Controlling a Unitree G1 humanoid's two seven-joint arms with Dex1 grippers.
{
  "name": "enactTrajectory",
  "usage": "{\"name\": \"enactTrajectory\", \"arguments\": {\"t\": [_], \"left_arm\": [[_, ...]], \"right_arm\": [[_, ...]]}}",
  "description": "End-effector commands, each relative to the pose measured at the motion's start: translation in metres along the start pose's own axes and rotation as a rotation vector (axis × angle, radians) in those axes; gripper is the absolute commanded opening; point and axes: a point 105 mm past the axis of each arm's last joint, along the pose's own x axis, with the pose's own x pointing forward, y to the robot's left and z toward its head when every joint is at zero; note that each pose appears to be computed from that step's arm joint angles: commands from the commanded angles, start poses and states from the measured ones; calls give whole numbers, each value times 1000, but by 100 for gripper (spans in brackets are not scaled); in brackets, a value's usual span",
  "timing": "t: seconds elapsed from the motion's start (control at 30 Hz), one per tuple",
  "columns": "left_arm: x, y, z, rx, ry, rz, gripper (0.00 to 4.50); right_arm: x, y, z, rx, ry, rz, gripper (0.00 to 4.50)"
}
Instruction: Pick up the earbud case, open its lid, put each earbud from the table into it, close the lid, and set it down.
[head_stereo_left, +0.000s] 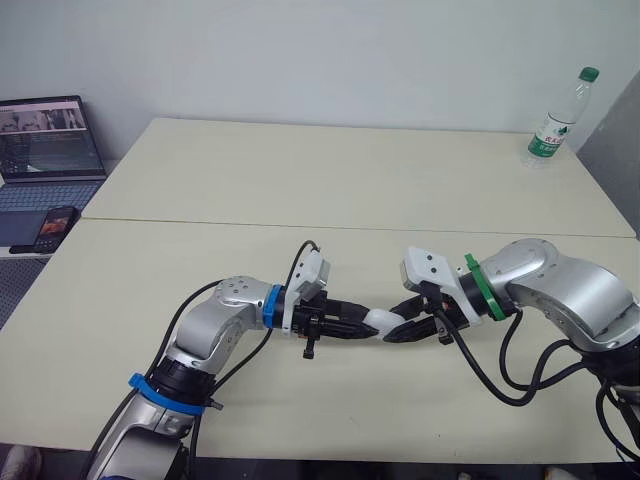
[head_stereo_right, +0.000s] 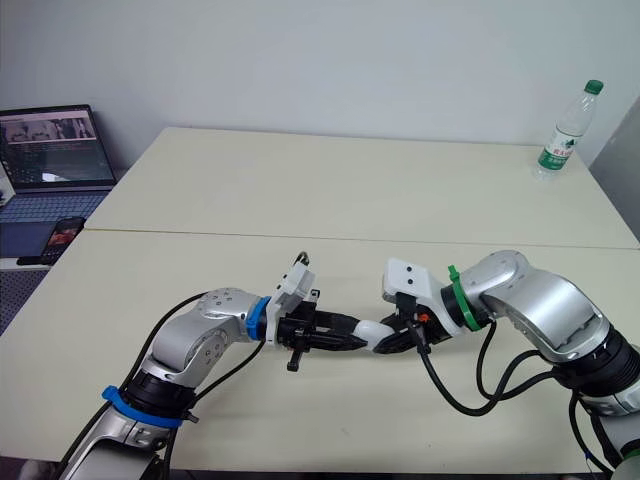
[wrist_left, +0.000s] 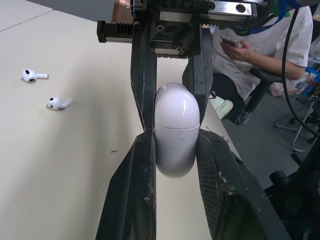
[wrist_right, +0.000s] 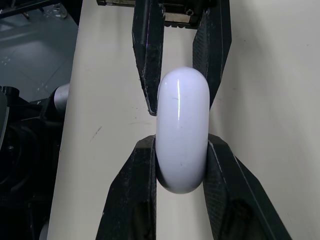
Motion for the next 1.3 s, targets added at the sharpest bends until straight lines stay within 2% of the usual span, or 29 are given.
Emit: {"name": "enactTrajectory", "arguments": {"t": [0.03, 0.17, 0.43, 0.63, 0.7, 0.77, 0.9, 1.17, 1.3], "left_arm": [[0, 0, 3, 28, -10, 19, 77], [-4, 2, 4, 12, -26, 45, 77], [-6, 7, 6, -70, -82, 121, 77], [-10, 14, 14, -113, -152, 184, 77], [-13, 16, 15, -128, -176, 207, 77], [-14, 16, 16, -138, -190, 218, 77], [-13, 15, 18, -134, -200, 230, 77], [-14, 14, 16, -113, -182, 232, 77], [-14, 13, 16, -109, -186, 231, 77]], "right_arm": [[-14, 0, 12, -63, -44, -48, 212], [-24, 2, 7, -33, -46, -74, 361], [-35, -5, 22, -83, -175, -227, 361], [-46, -25, 44, -79, -452, -417, 361], [-48, -22, 51, -31, -556, -415, 326], [-46, -15, 52, -15, -588, -398, 283], [-28, -9, 40, -34, -498, -403, 135], [-25, -17, 26, -75, -392, -432, 135], [-24, -18, 24, -110, -361, -425, 222]]}}
